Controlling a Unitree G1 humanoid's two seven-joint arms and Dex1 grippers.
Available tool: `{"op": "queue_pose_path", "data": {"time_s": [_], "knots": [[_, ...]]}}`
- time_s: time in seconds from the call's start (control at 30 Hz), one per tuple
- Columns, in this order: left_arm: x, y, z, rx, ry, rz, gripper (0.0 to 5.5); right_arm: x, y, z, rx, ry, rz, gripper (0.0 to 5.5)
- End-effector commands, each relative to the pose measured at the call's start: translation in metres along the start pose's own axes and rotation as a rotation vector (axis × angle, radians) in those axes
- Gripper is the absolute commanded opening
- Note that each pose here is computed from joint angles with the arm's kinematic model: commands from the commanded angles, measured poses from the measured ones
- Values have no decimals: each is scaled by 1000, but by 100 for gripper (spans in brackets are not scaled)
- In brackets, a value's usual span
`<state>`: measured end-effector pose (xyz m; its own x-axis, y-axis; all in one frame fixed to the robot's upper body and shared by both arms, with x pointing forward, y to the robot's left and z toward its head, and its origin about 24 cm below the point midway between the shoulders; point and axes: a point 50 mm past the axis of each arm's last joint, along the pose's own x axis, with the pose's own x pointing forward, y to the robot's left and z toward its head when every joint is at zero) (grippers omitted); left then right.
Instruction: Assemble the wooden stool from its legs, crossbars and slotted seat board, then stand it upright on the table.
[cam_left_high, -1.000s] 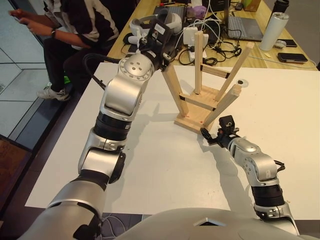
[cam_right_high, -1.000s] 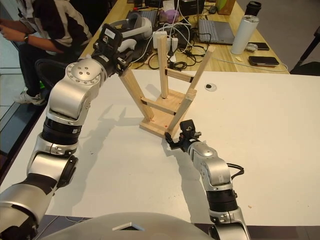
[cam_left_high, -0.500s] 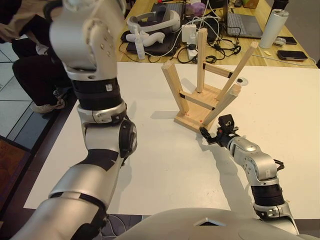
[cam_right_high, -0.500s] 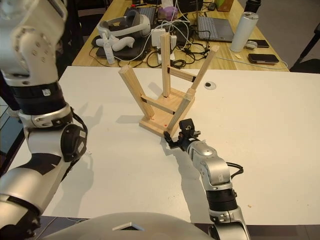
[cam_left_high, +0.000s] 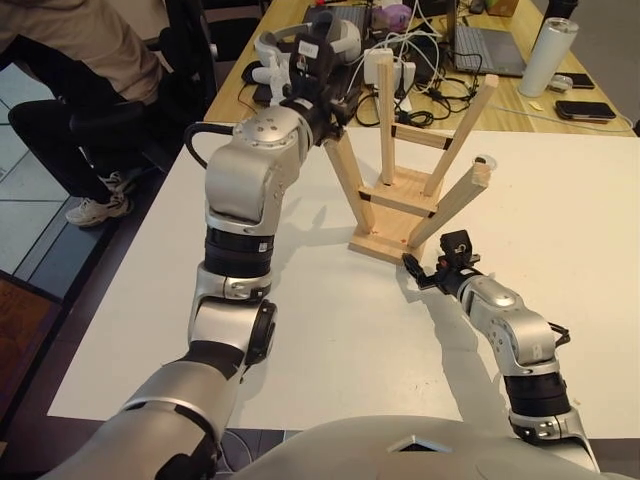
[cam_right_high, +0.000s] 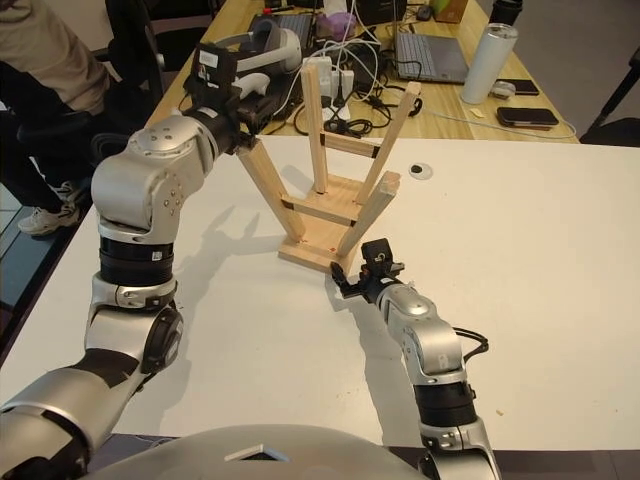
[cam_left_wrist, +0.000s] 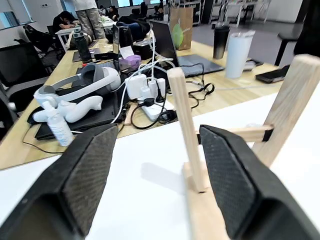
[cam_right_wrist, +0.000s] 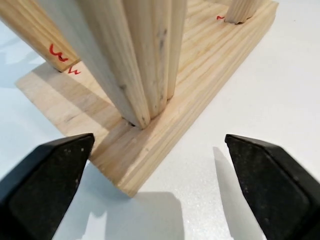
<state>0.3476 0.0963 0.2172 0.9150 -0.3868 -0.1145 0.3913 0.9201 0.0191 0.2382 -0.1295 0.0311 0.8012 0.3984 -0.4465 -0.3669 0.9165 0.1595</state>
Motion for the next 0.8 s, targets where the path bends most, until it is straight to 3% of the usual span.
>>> {"op": "queue_pose_path", "data": {"time_s": [0.03, 0.27, 0.4, 0.47, 0.57, 0.63, 0.7, 0.8], "knots": [[-6, -17, 11, -60, -28, -89, 304, -14, 24, 34, 61, -204, 257, 436], [-22, -8, 24, -140, -91, -114, 304, -46, 41, 50, -9, -229, 530, 337], [-37, 31, 50, -236, -244, -65, 304, -62, 44, 46, -59, -160, 637, 269], [-45, 73, 56, -244, -310, 96, 304, -63, 44, 48, -73, -147, 652, 243], [-44, 142, 14, -45, -156, 520, 304, -57, 47, 53, -73, -163, 641, 243], [-35, 158, -35, 63, 36, 611, 304, -56, 51, 56, -59, -178, 656, 243], [-17, 140, -87, 114, 194, 529, 304, -56, 52, 57, -40, -186, 673, 243], [8, 100, -126, 96, 255, 382, 304, -58, 52, 55, -32, -169, 697, 243]]}}
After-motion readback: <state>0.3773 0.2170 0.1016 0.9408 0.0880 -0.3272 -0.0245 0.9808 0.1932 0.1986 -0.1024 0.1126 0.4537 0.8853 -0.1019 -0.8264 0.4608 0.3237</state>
